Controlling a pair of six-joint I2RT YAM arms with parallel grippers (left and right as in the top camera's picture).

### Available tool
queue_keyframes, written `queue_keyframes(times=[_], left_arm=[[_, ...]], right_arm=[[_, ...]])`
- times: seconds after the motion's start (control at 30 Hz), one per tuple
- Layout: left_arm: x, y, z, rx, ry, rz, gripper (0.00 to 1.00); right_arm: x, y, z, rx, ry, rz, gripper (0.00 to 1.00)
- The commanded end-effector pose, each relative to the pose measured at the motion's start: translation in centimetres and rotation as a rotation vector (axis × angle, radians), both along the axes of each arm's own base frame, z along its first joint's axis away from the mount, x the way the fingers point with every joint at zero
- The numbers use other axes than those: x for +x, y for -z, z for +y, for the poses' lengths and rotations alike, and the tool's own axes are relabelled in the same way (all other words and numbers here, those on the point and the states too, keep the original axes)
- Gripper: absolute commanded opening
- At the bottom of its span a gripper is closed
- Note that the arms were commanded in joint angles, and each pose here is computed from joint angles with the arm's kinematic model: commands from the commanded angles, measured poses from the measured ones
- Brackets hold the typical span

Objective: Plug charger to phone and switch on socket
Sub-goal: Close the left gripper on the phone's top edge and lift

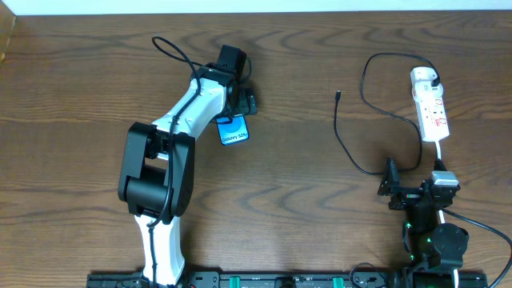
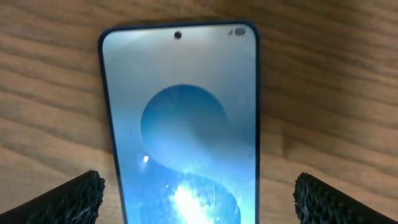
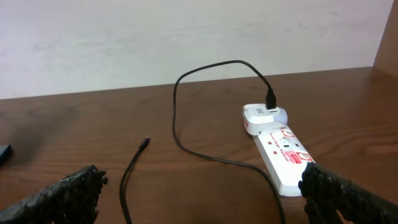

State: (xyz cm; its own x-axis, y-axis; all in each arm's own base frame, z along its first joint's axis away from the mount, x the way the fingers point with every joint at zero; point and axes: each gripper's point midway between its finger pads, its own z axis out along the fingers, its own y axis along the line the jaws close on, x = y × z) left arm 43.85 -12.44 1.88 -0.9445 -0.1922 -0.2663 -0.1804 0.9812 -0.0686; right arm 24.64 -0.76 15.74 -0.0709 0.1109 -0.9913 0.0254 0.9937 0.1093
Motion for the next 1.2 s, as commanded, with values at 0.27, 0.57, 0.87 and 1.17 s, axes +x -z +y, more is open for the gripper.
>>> queue_keyframes(times=[0.27,0.57,0.87,1.17], left_arm=[[-0.2,0.8,1.0,0.032,-0.052,0.000,0.98],[0.2,2.5,1.1,0.040,-0.091,0.006,0.98],[-0.6,4.0,1.3,0.051,-0.096,0.054,0.98],[-1.3,4.2,-0.3,-0.036,-0.074,0.093,0.93]], right_arm=[[0.0,0.0,0.0,0.012,0.003,-0.001,0.99],[0.0,0.1,0.0,0.012,0.003,0.000,0.99],[0.0,0.0,0.0,0.012,0.003,-0.001,0.99],[0.0,0.0,0.0,0.012,0.003,-0.001,0.99]])
